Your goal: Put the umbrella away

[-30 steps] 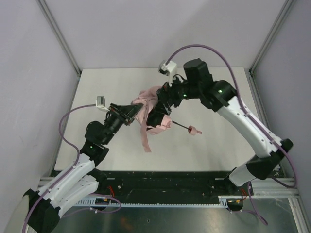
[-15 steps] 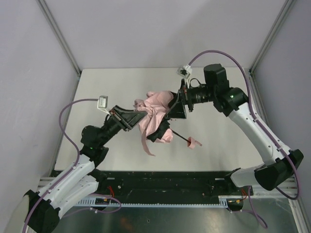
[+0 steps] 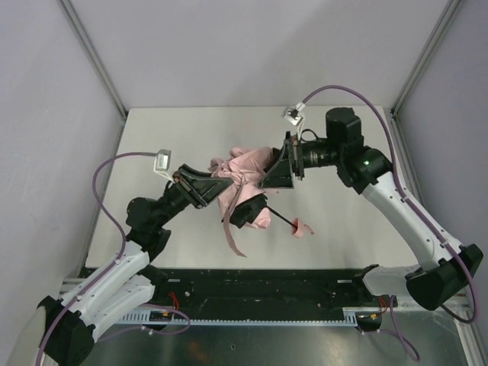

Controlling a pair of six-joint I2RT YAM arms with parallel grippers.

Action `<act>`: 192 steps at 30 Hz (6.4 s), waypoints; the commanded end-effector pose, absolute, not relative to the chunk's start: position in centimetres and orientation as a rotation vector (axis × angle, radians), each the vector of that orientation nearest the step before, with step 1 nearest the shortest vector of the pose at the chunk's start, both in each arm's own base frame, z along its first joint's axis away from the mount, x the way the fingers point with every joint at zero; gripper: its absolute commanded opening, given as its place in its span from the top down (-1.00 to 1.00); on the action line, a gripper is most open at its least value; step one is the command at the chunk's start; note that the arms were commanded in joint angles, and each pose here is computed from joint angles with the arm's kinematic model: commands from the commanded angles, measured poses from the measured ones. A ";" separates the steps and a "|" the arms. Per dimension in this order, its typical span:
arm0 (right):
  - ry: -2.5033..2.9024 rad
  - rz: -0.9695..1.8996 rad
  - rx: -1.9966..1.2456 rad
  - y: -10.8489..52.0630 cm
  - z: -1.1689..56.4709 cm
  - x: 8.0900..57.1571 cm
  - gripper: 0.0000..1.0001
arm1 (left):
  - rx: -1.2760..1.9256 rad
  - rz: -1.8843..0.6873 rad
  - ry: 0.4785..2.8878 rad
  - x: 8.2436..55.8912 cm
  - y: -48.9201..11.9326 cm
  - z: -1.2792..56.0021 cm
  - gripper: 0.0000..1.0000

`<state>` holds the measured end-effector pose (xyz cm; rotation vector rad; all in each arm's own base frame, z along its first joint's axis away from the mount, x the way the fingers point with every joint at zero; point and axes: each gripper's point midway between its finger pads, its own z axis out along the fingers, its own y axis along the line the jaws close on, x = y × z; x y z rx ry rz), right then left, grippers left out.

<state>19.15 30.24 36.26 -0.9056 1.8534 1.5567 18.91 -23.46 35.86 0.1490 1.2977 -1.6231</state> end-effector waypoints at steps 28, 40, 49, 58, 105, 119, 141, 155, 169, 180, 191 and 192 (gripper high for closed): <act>2.086 0.865 -0.713 31.4 34.6 20.6 -0.99 | 0.211 -1.415 1.236 21.7 -23.0 39.9 1.00; 1.865 1.456 -0.950 31.7 35.2 17.0 -0.99 | 0.281 -1.563 1.152 19.3 -23.2 41.2 1.00; 1.750 1.638 -1.025 34.1 35.9 15.6 -0.99 | 0.367 -1.709 1.011 16.7 -23.3 42.8 1.00; 1.637 1.678 -0.986 36.5 37.8 15.9 -0.99 | 0.407 -1.765 0.970 15.9 -24.0 42.8 1.00; 1.594 1.526 -0.770 32.4 37.8 18.2 1.00 | 0.219 -1.610 1.212 19.9 -24.0 36.6 -0.88; 1.957 -0.370 -0.283 10.6 31.4 38.2 1.00 | -0.044 -0.949 1.645 25.0 -16.1 29.5 -0.85; 1.741 -0.566 -1.055 32.5 9.5 34.5 1.00 | -0.350 -0.821 1.687 22.6 -11.5 25.4 -0.79; 2.423 0.502 -1.255 34.3 -4.1 17.9 1.00 | -0.536 -0.789 1.885 23.5 -11.7 20.4 -0.79; 2.657 0.893 -1.151 31.3 -7.5 17.7 1.00 | -1.074 -1.054 2.177 22.1 -15.5 10.4 -0.99; 2.641 1.082 -1.059 31.4 -7.6 17.1 1.00 | -1.080 -1.287 2.007 24.8 -18.4 10.4 -0.99; 2.614 1.154 -1.032 31.5 -6.8 17.3 1.00 | -1.048 -1.236 1.945 24.8 -20.7 7.5 -0.99; 2.613 1.152 -1.034 31.5 -6.8 17.3 1.00 | -1.022 -1.224 1.912 25.2 -20.5 7.7 -0.99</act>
